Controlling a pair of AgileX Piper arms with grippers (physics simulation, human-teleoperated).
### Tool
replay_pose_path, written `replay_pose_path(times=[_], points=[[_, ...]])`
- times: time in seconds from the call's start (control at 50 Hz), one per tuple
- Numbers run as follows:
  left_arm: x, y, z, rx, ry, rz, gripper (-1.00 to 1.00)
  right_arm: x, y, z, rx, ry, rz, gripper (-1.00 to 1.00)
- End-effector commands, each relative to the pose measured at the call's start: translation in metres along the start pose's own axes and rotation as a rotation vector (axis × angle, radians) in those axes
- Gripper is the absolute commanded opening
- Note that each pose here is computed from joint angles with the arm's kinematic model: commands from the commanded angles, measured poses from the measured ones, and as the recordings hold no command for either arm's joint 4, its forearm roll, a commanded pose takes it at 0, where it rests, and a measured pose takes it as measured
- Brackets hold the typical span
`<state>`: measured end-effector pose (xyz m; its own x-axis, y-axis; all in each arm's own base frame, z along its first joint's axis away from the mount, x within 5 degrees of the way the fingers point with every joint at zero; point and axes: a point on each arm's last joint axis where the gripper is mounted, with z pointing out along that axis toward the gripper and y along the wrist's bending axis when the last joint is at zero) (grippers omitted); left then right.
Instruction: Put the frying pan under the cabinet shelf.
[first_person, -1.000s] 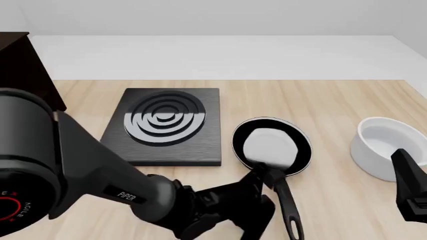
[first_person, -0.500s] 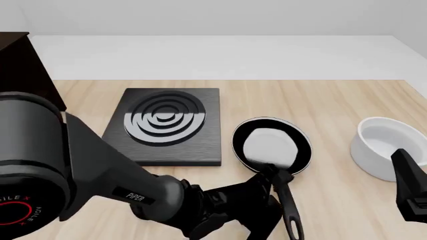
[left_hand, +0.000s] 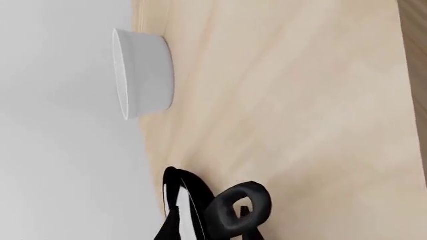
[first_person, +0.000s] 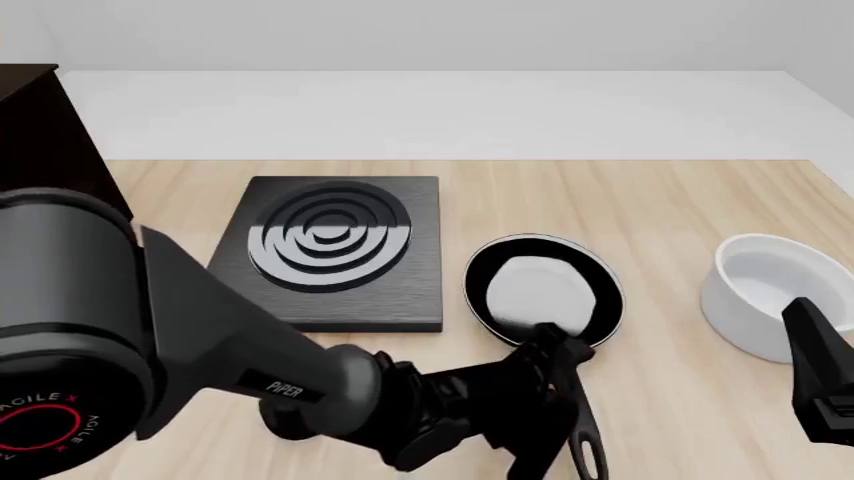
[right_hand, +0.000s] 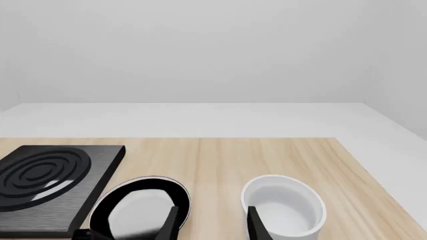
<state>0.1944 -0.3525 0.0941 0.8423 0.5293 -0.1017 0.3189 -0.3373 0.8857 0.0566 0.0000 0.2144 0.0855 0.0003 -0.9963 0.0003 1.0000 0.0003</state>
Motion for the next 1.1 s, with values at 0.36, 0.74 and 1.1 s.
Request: replay_pose_path(times=[0.36,0.74,1.1], points=[[-0.015,-0.03,0.02,0.116,-0.02,-0.141,1.0,0.0,0.0,0.0,0.0,0.0,0.0,1.0],[-0.03,-0.042,0.014,0.132,-0.055,-0.104,1.0,0.0,0.0,0.0,0.0,0.0,0.0,1.0],[-0.015,-0.044,0.012,0.131,-0.026,-0.092,-1.0,0.0,0.0,0.0,0.0,0.0,0.0,1.0]])
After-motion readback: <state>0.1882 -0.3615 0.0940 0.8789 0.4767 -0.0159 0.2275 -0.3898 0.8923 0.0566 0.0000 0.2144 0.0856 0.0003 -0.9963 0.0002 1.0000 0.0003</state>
